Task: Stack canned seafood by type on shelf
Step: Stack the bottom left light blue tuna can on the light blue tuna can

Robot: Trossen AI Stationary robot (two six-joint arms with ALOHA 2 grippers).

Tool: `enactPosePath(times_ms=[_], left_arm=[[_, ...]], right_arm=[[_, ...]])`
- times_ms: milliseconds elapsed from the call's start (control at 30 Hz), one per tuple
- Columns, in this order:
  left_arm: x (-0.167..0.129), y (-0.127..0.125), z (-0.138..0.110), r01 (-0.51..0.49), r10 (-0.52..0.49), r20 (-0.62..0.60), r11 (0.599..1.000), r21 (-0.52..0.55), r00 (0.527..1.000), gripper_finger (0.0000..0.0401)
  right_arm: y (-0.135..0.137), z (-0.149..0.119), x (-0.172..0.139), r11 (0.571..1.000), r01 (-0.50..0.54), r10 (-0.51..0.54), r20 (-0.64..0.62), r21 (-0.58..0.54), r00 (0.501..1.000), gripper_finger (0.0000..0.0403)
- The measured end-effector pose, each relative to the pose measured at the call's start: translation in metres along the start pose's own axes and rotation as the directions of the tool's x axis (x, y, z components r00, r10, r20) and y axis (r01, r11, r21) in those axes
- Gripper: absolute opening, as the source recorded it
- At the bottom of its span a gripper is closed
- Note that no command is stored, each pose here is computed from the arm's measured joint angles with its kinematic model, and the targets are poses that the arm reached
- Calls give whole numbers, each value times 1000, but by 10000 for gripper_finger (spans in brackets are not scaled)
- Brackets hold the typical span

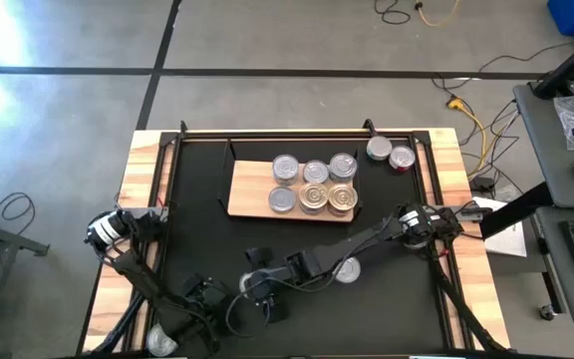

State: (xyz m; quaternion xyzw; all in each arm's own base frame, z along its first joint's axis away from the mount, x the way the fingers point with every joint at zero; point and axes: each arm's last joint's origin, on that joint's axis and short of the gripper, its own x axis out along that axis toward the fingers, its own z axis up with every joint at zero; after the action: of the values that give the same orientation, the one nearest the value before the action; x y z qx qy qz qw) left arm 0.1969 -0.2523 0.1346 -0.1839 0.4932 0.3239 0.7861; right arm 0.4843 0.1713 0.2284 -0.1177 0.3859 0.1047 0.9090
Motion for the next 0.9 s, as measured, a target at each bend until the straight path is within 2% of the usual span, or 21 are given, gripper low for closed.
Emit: enactPosePath(times_ms=[200,333,400,533,700,800,900], left_arm=[[-2,2,-5,-5,5,-16,1000,-28,1000,376],[-2,2,-5,-1,0,-15,999,-49,1000,376],[-1,1,-4,2,-3,-14,998,-59,1000,376],[-1,0,-3,13,-14,-15,998,-67,1000,376],[-1,-2,-3,30,-31,-15,997,-71,999,376],[0,-2,-3,31,-32,-13,997,-72,999,377],[0,-2,-2,37,-36,9,997,-73,999,377]], right_arm=[[-11,16,-23,993,90,-85,61,-81,995,380],[-15,24,-31,987,159,-158,85,-10,984,380],[-18,25,-31,989,145,-145,90,14,985,379],[-26,22,-25,996,46,-51,79,73,996,380],[-37,18,-21,981,9,-20,55,195,998,382],[-45,13,-20,962,-44,40,18,270,999,394],[-49,5,-18,961,-47,62,-49,274,997,398]])
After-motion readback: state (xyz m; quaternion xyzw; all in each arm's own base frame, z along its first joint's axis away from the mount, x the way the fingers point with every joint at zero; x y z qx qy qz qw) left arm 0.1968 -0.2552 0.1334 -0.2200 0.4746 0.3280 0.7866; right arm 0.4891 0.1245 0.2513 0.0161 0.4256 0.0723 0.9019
